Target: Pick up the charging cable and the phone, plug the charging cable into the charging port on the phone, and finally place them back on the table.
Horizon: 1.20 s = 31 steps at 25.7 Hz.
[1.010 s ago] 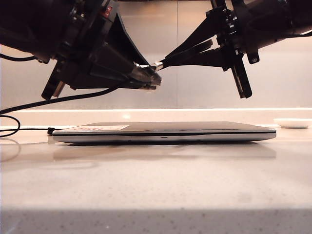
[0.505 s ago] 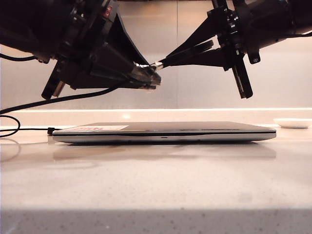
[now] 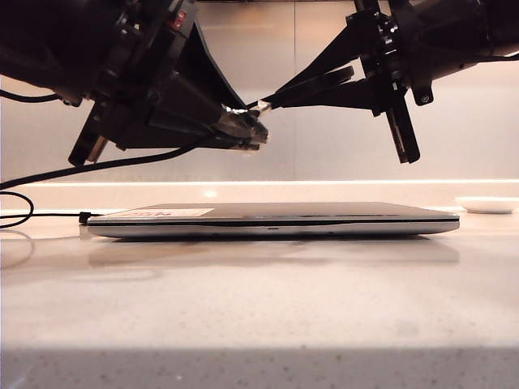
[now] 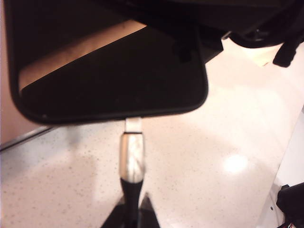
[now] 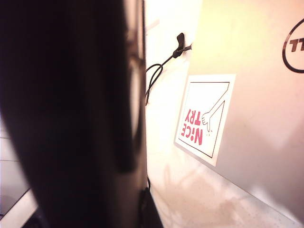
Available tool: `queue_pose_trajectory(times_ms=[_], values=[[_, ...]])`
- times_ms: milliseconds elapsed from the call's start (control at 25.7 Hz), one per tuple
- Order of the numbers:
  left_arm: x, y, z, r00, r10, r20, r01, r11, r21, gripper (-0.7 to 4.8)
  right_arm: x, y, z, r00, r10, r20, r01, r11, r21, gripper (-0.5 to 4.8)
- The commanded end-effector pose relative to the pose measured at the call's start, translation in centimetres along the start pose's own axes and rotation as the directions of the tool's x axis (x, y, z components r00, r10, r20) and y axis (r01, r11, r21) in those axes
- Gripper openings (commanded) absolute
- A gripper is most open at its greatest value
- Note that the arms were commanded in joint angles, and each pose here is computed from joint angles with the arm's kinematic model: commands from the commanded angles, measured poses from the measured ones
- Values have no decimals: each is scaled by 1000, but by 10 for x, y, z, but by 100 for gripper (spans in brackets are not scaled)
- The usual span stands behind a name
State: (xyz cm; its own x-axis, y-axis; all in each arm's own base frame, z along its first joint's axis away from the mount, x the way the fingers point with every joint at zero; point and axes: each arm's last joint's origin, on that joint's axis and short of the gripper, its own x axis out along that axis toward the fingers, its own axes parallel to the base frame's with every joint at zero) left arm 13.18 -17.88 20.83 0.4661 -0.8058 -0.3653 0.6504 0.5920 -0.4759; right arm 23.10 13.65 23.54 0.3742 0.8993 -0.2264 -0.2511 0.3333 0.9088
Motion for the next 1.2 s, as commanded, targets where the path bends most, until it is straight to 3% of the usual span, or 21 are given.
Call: queue_pose_trajectory(times_ms=[39, 466, 699, 1205], values=[[0, -1, 2, 1000, -10, 20, 10, 1000, 2, -6, -1, 8, 2, 998, 56, -11, -56, 997, -53, -6], [0, -2, 4, 999, -17, 34, 17, 1000, -16, -6, 2, 9, 0, 999, 34, 23, -32, 996, -88, -6], [0, -2, 5, 999, -21, 42, 22, 1000, -13, -6, 9, 14, -8, 999, 45, -15, -47, 994, -100, -6], [0, -2, 3, 999, -14, 29, 15, 1000, -16, -6, -4, 4, 6, 999, 33, 4, -32, 996, -85, -6]])
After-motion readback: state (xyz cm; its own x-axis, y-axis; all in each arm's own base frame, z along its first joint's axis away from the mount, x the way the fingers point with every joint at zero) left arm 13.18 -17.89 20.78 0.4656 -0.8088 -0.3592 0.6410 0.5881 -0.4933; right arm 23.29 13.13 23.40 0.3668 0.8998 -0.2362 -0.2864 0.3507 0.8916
